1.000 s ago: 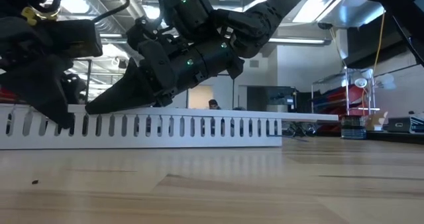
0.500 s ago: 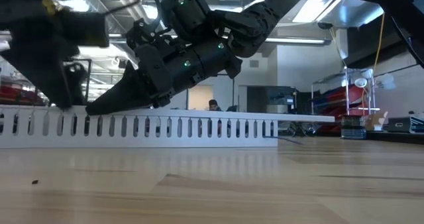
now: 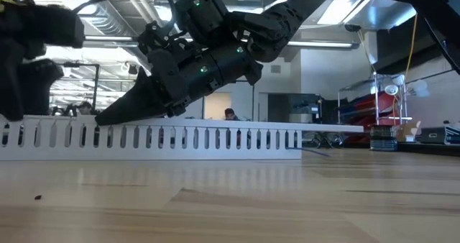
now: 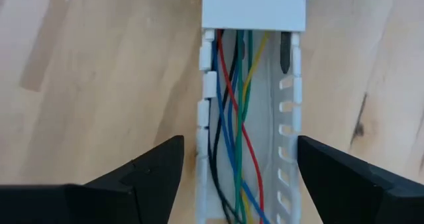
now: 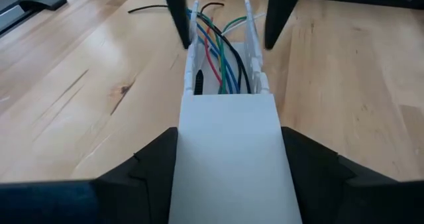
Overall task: Ziptie cables
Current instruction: Close the white cable duct
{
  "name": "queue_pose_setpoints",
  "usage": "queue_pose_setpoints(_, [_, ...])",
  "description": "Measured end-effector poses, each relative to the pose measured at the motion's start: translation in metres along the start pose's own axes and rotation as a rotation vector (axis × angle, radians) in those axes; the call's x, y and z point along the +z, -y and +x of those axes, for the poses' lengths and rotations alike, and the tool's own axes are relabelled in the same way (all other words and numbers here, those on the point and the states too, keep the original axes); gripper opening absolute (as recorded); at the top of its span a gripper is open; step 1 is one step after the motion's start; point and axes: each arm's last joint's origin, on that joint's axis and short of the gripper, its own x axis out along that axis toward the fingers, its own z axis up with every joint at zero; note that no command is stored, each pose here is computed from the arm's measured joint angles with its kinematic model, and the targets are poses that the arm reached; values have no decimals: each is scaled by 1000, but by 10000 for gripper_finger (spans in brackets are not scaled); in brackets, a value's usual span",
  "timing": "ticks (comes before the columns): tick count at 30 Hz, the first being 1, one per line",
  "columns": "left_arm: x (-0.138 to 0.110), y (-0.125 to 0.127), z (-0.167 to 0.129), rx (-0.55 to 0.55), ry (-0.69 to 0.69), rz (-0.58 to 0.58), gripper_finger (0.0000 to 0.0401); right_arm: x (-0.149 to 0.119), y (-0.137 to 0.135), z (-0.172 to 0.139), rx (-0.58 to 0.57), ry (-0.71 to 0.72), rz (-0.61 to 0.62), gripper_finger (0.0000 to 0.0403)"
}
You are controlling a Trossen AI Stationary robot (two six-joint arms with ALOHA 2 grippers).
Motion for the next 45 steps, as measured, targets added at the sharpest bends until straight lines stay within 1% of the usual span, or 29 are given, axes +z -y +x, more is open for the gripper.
queue_pose_setpoints(6, [-8,-1,19,-81,79,-34,280,-1,0,0,10,-6,-8,223])
queue_pose_setpoints(8, [-10,-4,24,-90,95,-50,271,-1,1,0,7,-5,-9,223])
queue_pose_setpoints(10, [-11,-6,29,-97,107,-62,247,-1,1,-1,12,-3,-8,223])
queue_pose_setpoints(12, [-11,-8,31,-102,117,-62,215,-1,1,-1,12,-6,-6,223])
queue_pose_setpoints(14, [-9,-9,32,-109,129,-49,184,-1,1,-1,14,1,15,223])
queue_pose_setpoints(16, [-6,-7,32,-127,152,-39,161,1,0,0,25,25,43,223])
queue_pose_setpoints(19, [0,-6,37,-139,184,-17,142,2,-2,1,40,52,54,223])
queue_pose_setpoints(22, [6,-4,44,-138,204,-7,136,3,-4,2,40,64,68,223])
queue_pose_setpoints(27, [14,-4,51,-146,239,6,135,2,-4,1,47,48,74,223])
queue_pose_setpoints(33, [15,-3,50,-158,217,-1,141,1,-1,0,46,22,61,223])
queue_pose_setpoints(37, [16,-5,50,-164,192,-10,175,1,-1,0,48,18,53,223])
queue_pose_setpoints(40, [21,-6,45,-197,124,26,210,3,0,0,37,24,46,223])
queue_pose_setpoints(42, [26,-7,36,-204,69,31,230,3,0,0,29,29,35,223])
queue_pose_setpoints(45, [35,-6,15,-169,-8,1,249,3,2,0,15,27,27,223])
